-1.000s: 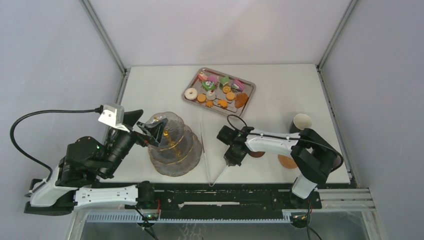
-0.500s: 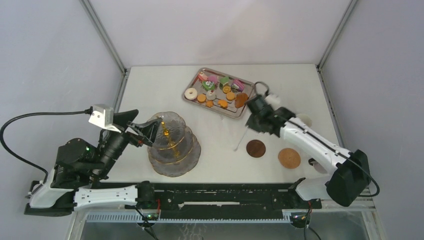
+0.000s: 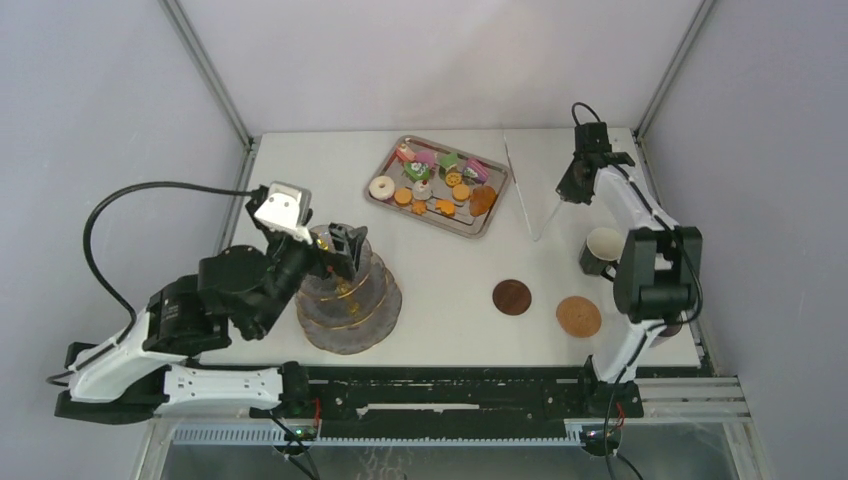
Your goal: Serve the afternoon tea
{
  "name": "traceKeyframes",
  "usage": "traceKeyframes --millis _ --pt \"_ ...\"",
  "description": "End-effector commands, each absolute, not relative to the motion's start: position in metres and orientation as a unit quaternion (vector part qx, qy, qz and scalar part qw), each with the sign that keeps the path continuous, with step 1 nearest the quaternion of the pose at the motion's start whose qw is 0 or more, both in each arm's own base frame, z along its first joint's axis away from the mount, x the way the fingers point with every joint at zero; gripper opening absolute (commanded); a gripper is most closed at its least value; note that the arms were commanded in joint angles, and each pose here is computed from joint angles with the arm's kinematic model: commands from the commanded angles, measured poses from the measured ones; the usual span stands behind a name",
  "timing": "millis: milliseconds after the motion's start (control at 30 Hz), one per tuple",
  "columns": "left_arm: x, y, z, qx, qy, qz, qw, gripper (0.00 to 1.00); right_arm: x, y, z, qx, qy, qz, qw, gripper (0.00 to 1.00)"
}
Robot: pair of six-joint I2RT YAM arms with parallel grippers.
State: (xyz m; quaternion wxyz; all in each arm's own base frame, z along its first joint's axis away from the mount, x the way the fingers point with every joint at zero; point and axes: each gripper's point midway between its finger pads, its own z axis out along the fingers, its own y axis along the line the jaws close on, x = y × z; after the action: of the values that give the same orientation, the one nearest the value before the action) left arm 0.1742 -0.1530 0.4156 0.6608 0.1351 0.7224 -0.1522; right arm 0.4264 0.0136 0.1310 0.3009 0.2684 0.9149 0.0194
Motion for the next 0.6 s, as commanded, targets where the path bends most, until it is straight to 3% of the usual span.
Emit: traceKeyframes --millis 0,167,333,367,400,467,567 --pt "0.186 -0.128 0.433 0.064 0.746 -0.122 0.652 1.00 0.455 0.008 0.130 0.255 0.920 0.038 0.294 0.00" --pt "0.190 -0.109 0.427 0.020 0.769 -0.110 0.629 1.00 0.470 -0.005 0.106 0.266 0.925 0.031 0.269 0.02" --pt "0.189 -0.101 0.410 0.004 0.801 -0.082 0.594 1.00 0.473 -0.011 0.087 0.273 0.929 0.023 0.250 0.12" --pt "0.189 -0.101 0.406 0.000 0.808 -0.074 0.585 1.00 0.473 -0.013 0.085 0.276 0.928 0.021 0.250 0.18" --pt "0.189 -0.101 0.402 -0.007 0.814 -0.069 0.577 1.00 0.474 -0.013 0.084 0.276 0.927 0.020 0.251 0.34" --pt "0.190 -0.105 0.392 -0.022 0.824 -0.062 0.563 0.99 0.476 -0.013 0.086 0.273 0.927 0.022 0.256 0.54" --pt "0.193 -0.116 0.375 -0.059 0.836 -0.073 0.540 0.99 0.478 -0.011 0.092 0.269 0.927 0.028 0.261 0.68"
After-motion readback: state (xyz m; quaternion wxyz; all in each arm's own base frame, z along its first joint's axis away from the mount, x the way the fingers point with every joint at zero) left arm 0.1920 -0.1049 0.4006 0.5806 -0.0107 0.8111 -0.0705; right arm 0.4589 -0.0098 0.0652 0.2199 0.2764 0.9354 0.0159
